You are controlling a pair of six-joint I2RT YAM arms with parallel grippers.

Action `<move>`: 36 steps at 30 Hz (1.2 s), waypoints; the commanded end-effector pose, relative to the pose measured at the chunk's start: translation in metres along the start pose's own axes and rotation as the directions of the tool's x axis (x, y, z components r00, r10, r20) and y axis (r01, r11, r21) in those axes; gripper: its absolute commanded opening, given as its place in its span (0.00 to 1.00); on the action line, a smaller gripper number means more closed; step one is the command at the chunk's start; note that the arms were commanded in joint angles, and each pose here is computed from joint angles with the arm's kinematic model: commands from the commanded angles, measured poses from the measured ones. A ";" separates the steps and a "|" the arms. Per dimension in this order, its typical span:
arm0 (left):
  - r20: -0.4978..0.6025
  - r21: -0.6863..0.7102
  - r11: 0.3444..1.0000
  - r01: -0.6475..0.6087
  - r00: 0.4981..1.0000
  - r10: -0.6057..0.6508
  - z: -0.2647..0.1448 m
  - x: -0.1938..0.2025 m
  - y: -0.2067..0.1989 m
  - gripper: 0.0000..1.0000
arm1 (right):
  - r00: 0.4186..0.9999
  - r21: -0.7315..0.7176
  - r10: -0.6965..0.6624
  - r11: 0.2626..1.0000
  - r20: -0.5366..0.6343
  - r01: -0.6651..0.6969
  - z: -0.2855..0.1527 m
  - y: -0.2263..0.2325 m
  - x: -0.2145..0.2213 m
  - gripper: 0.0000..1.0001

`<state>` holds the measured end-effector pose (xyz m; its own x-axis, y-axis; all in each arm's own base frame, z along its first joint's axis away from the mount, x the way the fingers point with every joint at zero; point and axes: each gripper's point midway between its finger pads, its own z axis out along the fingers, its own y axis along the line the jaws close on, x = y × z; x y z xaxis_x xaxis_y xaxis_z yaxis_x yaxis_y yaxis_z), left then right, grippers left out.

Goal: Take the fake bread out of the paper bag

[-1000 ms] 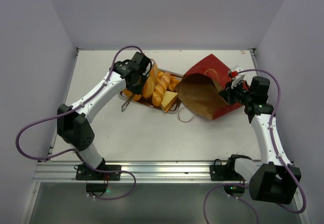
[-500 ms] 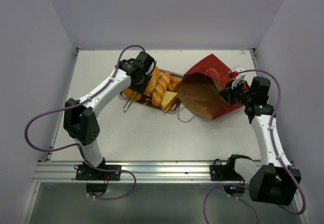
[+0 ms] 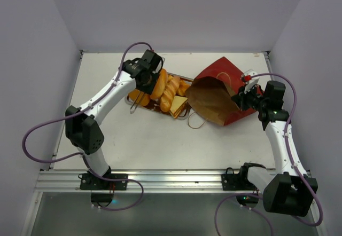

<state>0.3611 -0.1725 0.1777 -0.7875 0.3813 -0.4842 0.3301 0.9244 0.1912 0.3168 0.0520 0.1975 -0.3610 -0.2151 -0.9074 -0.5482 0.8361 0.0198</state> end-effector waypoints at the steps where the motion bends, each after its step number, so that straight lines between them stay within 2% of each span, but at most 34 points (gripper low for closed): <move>1: 0.183 0.025 0.998 0.053 0.981 -0.056 -0.046 -0.038 0.007 0.41 | 0.998 -0.024 -0.027 0.999 0.062 0.029 -0.003 0.006 -0.016 0.00; 6: 0.260 0.127 0.987 0.097 0.957 -0.127 -0.074 -0.039 0.000 0.40 | 0.998 -0.019 -0.026 0.999 0.061 0.028 -0.004 0.005 -0.015 0.00; 9: 0.331 0.167 0.969 0.182 0.916 -0.229 -0.092 -0.038 0.010 0.40 | 0.998 -0.017 -0.025 1.000 0.063 0.026 -0.005 0.004 -0.015 0.00; 11: 0.329 0.153 0.947 0.284 0.889 -0.320 -0.077 -0.021 0.029 0.40 | 0.998 -0.016 -0.024 1.000 0.065 0.026 -0.006 0.004 -0.016 0.00; 12: 0.357 0.152 0.933 0.326 0.862 -0.359 -0.084 -0.015 0.041 0.40 | 0.997 -0.015 -0.026 1.000 0.068 0.027 -0.006 0.004 -0.017 0.00; 13: 0.334 0.144 0.914 0.378 0.851 -0.405 -0.066 0.002 0.047 0.40 | 0.998 -0.015 -0.023 1.000 0.067 0.024 -0.006 0.004 -0.017 0.00; 14: 0.362 0.126 0.885 0.448 0.810 -0.462 -0.067 0.011 0.073 0.40 | 0.997 -0.014 -0.024 1.000 0.068 0.025 -0.007 0.004 -0.017 0.00; 16: 0.379 0.135 0.840 0.526 0.756 -0.534 -0.055 0.023 0.092 0.40 | 0.997 -0.006 -0.029 1.000 0.072 0.029 -0.008 0.003 -0.019 0.00; 17: 0.360 0.098 0.806 0.584 0.734 -0.576 -0.039 0.047 0.110 0.40 | 0.997 -0.003 -0.029 1.000 0.073 0.029 -0.008 0.003 -0.020 0.00; 19: 0.354 0.065 0.756 0.652 0.693 -0.628 -0.020 0.071 0.128 0.40 | 0.996 0.010 -0.034 0.999 0.077 0.034 -0.010 0.001 -0.022 0.00; 22: 0.344 0.056 0.716 0.696 0.659 -0.669 -0.001 0.084 0.139 0.41 | 0.996 0.049 -0.039 0.998 0.076 0.035 -0.013 -0.005 -0.025 0.00; 26: 0.271 0.024 0.702 0.712 0.671 -0.690 0.032 0.103 0.137 0.41 | 0.995 0.111 -0.037 0.993 0.090 0.027 -0.021 -0.016 -0.037 0.00; 36: 0.137 -0.043 0.729 0.683 0.727 -0.673 0.082 0.138 0.129 0.46 | 0.992 0.169 -0.022 0.986 0.122 0.001 -0.036 -0.023 -0.067 0.00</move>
<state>0.3240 -0.0060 0.0717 -0.7378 -0.3572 -0.5728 -0.3300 0.9311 -0.1556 0.3231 0.0340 0.2375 -0.3207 -0.1842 -0.9291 -0.4503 0.8926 -0.0215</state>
